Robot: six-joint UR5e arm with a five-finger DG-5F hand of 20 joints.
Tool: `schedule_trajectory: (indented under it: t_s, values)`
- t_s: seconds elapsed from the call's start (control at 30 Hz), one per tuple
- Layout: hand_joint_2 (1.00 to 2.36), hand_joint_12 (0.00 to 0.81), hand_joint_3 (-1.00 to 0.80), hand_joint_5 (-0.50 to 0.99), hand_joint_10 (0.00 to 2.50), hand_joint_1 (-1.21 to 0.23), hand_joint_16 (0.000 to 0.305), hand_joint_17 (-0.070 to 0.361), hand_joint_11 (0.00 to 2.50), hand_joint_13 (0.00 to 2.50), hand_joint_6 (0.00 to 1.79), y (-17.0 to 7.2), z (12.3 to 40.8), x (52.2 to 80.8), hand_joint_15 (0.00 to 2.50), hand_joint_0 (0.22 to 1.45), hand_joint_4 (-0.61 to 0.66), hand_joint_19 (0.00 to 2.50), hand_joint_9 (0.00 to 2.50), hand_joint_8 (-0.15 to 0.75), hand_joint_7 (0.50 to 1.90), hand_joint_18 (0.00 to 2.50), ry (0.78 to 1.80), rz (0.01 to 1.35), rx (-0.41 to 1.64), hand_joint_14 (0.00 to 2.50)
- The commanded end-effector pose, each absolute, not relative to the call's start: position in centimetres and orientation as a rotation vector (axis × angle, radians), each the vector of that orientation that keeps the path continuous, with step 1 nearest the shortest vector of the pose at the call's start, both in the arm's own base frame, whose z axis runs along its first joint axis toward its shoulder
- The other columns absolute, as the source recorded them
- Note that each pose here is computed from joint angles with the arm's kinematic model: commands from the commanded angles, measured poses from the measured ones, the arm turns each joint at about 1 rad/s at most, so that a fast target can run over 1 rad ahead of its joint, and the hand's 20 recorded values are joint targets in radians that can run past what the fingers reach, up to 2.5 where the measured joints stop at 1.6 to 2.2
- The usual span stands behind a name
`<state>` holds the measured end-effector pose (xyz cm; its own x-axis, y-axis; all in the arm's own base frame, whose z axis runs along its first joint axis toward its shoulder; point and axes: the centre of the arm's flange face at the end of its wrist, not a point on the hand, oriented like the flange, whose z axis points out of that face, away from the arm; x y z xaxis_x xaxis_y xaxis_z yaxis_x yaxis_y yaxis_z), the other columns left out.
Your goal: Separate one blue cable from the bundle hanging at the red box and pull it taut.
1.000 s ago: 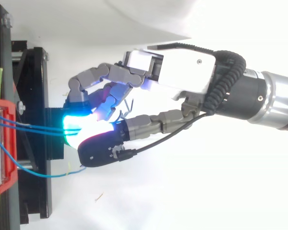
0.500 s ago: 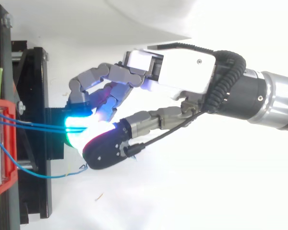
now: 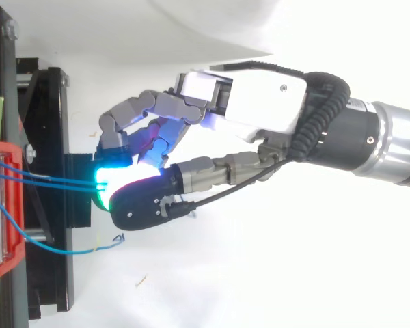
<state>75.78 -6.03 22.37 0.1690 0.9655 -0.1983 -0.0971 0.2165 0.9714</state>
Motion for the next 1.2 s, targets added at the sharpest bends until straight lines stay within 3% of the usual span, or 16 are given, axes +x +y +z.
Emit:
schedule_trajectory:
  t_s: [0.0, 0.17, 0.3, 0.5, 0.63, 0.8, 0.9, 1.03, 1.17]
  values:
    - [1.02, 0.44, -0.13, -0.15, 0.02, -0.66, 0.054, 0.12, 1.32, 0.72, 0.85, -6.03, 22.42, 75.77, 0.67, 0.58, 0.18, 0.77, 1.12, 0.361, 1.33, 0.8, 1.103, 0.994, 1.044, 0.02]
    - [1.02, 0.439, -0.14, -0.16, 0.02, -0.74, 0.054, 0.121, 1.32, 0.7, 0.86, -6.1, 22.32, 75.69, 0.66, 0.61, 0.17, 0.77, 1.06, 0.354, 1.32, 0.78, 1.104, 0.99, 1.056, 0.02]
    - [1.01, 0.438, -0.31, -0.17, 0.02, -0.8, 0.053, 0.12, 1.3, 0.68, 0.86, -6.17, 22.25, 75.62, 0.65, 0.68, 0.16, 0.74, 1.01, 0.353, 1.33, 0.77, 1.104, 0.985, 1.064, 0.02]
    - [1.0, 0.433, -0.5, -0.18, 0.02, -0.79, 0.053, 0.12, 1.27, 0.67, 0.87, -6.2, 22.25, 75.61, 0.63, 0.73, 0.17, 0.7, 0.98, 0.352, 1.3, 0.77, 1.095, 0.975, 1.072, 0.02]
    - [1.0, 0.43, -0.5, -0.18, 0.02, -0.78, 0.053, 0.119, 1.26, 0.66, 0.87, -6.2, 22.25, 75.61, 0.63, 0.71, 0.21, 0.71, 0.97, 0.355, 1.28, 0.77, 1.094, 0.976, 1.073, 0.02]
    - [1.0, 0.428, -0.5, -0.17, 0.02, -0.71, 0.053, 0.119, 1.26, 0.68, 0.87, -6.2, 22.32, 75.65, 0.64, 0.59, 0.21, 0.73, 1.0, 0.357, 1.29, 0.77, 1.091, 0.979, 1.074, 0.02]
    - [1.0, 0.45, -0.5, -0.17, 0.02, -0.59, 0.056, 0.127, 1.25, 0.69, 0.87, -6.2, 22.25, 75.61, 0.64, 0.52, 0.21, 0.74, 1.04, 0.379, 1.29, 0.79, 1.092, 0.98, 1.076, 0.02]
    - [1.0, 0.431, -0.5, -0.16, 0.02, -0.38, 0.053, 0.119, 1.26, 0.7, 0.86, -6.2, 22.13, 75.62, 0.64, 0.58, 0.18, 0.77, 1.08, 0.363, 1.3, 0.76, 1.093, 0.98, 1.078, 0.02]
    - [1.01, 0.43, -0.41, -0.15, 0.02, -0.43, 0.052, 0.117, 1.28, 0.72, 0.85, -6.2, 22.25, 75.61, 0.65, 0.62, 0.17, 0.78, 1.1, 0.358, 1.31, 0.78, 1.091, 0.981, 1.077, 0.02]
